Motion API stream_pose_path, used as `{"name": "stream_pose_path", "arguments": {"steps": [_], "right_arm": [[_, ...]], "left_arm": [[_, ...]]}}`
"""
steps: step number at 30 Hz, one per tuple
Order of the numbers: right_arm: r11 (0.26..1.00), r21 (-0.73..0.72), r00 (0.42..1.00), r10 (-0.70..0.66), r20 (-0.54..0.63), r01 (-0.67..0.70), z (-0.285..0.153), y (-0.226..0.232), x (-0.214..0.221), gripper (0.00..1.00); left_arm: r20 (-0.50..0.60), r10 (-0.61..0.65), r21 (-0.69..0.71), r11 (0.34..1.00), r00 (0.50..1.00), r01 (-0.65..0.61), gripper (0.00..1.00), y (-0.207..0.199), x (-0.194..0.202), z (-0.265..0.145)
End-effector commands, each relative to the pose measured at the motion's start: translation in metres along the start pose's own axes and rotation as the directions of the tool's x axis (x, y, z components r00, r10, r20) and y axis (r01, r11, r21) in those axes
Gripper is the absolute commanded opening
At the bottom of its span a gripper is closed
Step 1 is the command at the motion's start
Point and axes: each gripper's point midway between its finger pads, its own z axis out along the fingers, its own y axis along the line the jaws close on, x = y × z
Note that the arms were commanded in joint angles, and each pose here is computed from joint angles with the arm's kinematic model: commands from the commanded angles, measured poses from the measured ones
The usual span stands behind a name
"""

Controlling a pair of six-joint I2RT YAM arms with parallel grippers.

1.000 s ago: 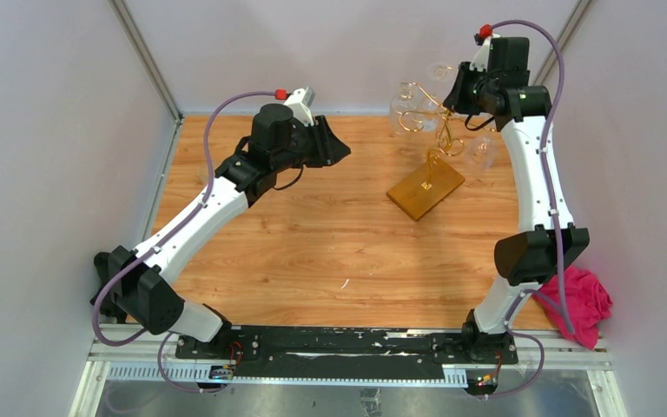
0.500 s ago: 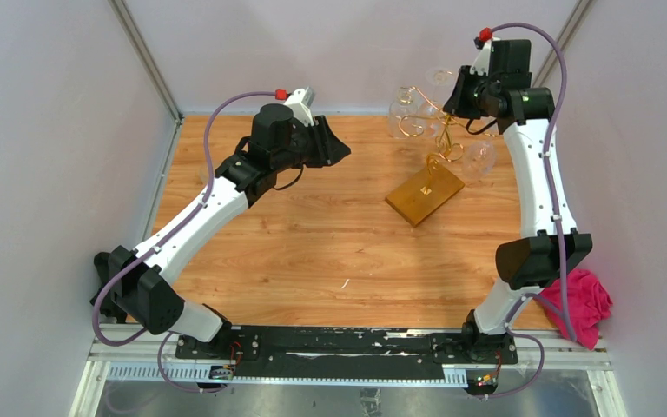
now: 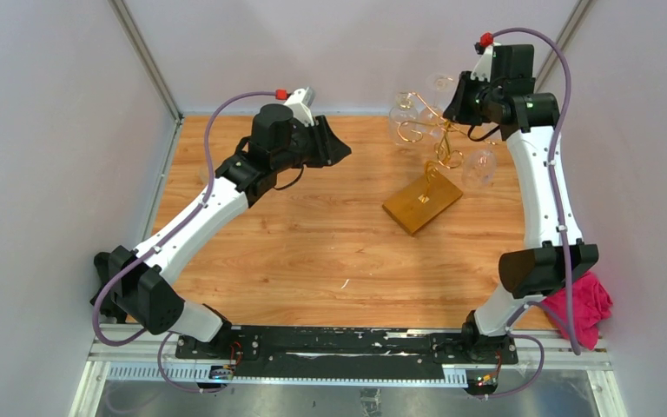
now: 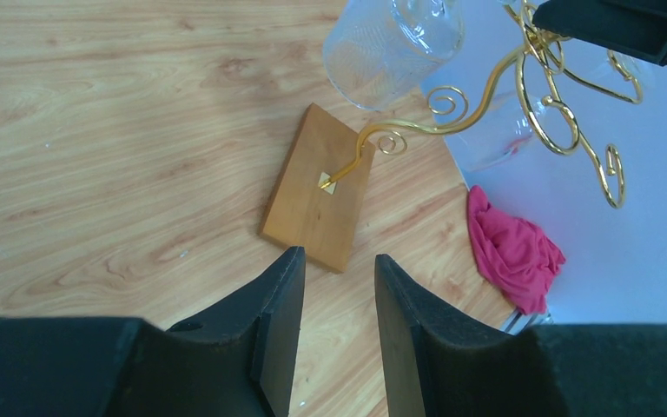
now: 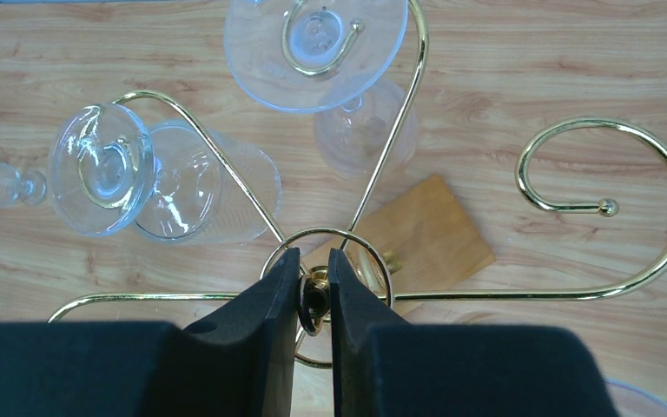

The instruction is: Take the wine glass off the wine glass rack

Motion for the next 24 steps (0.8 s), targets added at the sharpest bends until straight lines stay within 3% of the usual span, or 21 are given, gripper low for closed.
{"name": "stream_pose_path", "arguments": {"steps": [1,15,20,24], "right_arm": [[0.993,-0.116,0.98,-0.003,0.198,0.027,-0.042,0.037,-0.045,0.0],[0.992,-0.125,0.991,-0.001,0.133,0.018,-0.035,0.036,-0.012,0.02],[0.99,-0.137,0.991,0.003,0.133,0.016,-0.039,0.039,-0.006,0.29],[0.989,-0.145,0.989,0.009,0.148,0.013,-0.044,0.041,-0.009,0.41]], "left_arm": [[-0.015,-0.003,0.015,1.0,1.0,0.004,0.4,0.001,0.009,0.008],[-0.029,-0.005,0.01,1.0,1.0,0.006,0.4,0.004,0.013,0.014],[-0.021,-0.008,0.008,1.0,1.0,0.008,0.4,0.004,0.011,0.014],[-0.003,-0.014,0.018,1.0,1.0,0.014,0.4,0.001,0.007,0.013]]}}
